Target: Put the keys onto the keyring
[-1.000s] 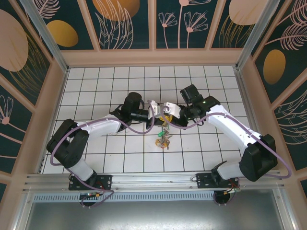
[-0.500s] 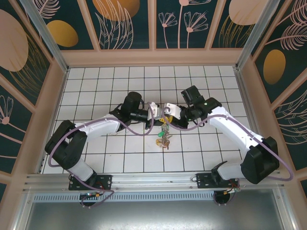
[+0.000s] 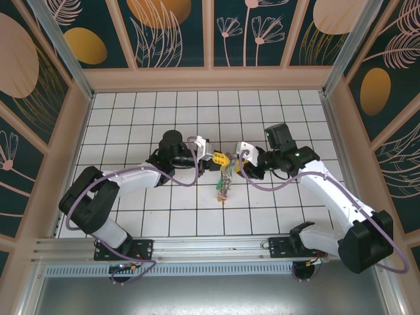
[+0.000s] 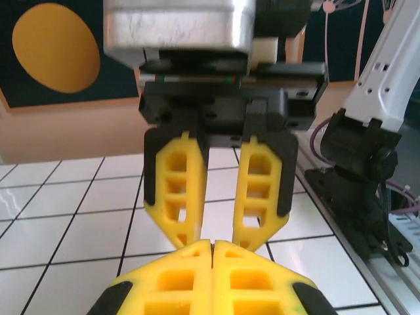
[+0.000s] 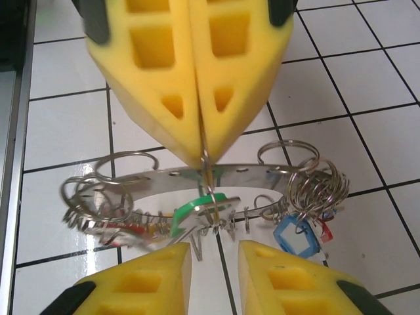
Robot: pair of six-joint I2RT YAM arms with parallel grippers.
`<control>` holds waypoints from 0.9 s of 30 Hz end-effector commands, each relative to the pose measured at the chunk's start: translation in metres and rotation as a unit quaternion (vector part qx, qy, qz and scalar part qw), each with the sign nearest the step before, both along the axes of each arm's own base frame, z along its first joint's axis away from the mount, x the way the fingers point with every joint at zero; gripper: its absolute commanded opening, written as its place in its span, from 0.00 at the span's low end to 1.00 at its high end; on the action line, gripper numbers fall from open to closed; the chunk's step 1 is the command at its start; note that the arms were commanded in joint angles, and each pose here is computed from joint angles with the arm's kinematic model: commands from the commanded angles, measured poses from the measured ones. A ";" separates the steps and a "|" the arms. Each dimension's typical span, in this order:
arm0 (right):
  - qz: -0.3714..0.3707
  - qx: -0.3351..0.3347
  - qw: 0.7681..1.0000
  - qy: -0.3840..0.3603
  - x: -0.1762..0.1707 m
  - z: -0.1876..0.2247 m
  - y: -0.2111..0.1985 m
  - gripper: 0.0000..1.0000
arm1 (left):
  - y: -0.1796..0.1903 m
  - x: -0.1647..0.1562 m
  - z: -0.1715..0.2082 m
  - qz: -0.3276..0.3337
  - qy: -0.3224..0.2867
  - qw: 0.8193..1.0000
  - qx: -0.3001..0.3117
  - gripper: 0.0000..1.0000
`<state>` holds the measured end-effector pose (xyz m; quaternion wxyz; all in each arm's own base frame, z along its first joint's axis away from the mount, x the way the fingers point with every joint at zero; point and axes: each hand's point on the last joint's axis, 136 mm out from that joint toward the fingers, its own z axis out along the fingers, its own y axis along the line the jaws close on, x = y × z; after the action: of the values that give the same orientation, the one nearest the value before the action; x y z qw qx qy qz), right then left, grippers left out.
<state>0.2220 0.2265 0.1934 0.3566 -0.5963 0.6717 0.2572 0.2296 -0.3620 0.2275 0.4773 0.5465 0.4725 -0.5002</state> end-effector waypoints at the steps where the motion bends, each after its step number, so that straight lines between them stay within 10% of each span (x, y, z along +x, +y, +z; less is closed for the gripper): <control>1: 0.006 0.043 0.999 -0.009 0.000 0.015 0.006 0.26 | 0.001 -0.007 0.021 -0.025 -0.017 0.999 -0.039 0.00; 27: 0.059 0.095 0.994 0.008 -0.011 0.030 0.013 0.26 | 0.008 -0.007 0.039 -0.009 0.027 0.994 -0.110 0.00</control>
<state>0.2165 0.2368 0.2151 0.3848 -0.5889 0.6298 0.3294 0.2253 -0.3591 0.2415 0.4823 0.4910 0.4612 -0.5600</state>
